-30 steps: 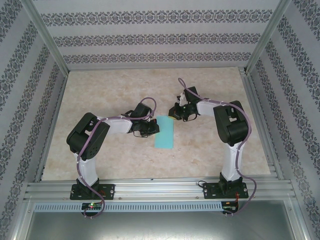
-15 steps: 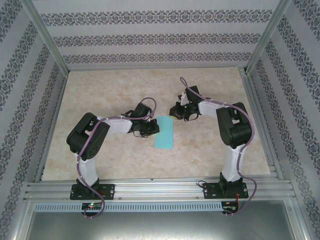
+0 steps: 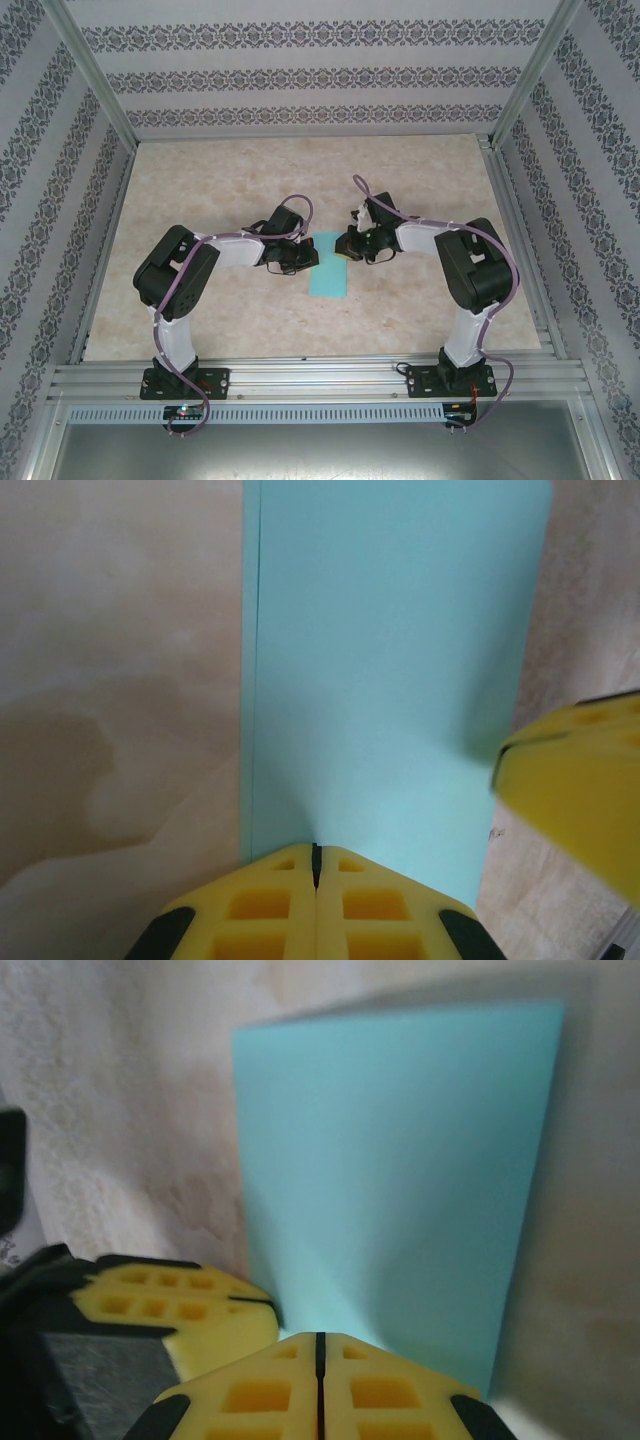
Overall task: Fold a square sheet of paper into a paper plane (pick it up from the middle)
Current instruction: Fold the square sheet of paper in half at the center of the table.
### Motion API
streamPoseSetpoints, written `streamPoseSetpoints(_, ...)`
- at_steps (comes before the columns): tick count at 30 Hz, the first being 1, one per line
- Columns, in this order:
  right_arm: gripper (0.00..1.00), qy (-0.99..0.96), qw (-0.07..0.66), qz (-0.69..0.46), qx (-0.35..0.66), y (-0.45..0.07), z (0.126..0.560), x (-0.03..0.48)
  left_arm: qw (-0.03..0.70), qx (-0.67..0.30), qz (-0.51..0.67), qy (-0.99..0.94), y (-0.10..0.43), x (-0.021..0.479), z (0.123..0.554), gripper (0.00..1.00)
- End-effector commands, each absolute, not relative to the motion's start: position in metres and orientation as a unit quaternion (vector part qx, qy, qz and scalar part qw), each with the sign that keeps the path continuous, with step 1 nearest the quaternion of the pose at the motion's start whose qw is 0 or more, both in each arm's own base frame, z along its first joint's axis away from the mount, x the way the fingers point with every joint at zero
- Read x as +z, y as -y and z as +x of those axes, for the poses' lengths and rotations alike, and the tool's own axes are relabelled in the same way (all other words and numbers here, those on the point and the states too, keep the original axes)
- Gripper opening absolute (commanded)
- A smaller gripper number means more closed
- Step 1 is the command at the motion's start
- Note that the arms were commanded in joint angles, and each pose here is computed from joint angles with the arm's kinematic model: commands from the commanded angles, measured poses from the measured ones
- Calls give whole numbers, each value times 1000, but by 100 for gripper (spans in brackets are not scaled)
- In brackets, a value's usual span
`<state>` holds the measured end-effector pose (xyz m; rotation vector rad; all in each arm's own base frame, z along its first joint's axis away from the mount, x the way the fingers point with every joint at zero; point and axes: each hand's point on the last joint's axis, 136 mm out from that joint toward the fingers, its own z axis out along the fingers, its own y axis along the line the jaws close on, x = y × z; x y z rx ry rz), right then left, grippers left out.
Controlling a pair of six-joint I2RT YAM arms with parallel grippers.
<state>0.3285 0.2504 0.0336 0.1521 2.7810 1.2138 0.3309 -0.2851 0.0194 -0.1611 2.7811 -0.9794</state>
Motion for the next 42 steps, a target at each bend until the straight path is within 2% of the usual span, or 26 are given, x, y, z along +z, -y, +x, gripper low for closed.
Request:
streamPoseSetpoints(1, 9, -910, 76, 42, 405, -254, 321, 44, 32, -269, -66, -960, 267, -18, 301, 0)
streamPoseSetpoints(9, 9, -924, 45, 56, 374, -239, 294, 9, 31, -267, -64, -961, 267, -18, 301, 0)
streamPoseSetpoints(19, 10, -903, 80, 23, 422, -256, 277, 60, 29, -265, -63, -962, 266, -20, 299, 0)
streamPoseSetpoints(33, 10, -928, 23, 38, 369, -244, 225, 1, 28, -263, -62, -962, 265, -20, 300, 0)
streamPoseSetpoints(38, 10, -921, 39, 29, 387, -248, 228, 21, 27, -262, -62, -963, 265, -21, 298, 0)
streamPoseSetpoints(42, 9, -919, 85, 37, 382, -243, 256, 49, 29, -262, -60, -963, 265, -20, 299, 0)
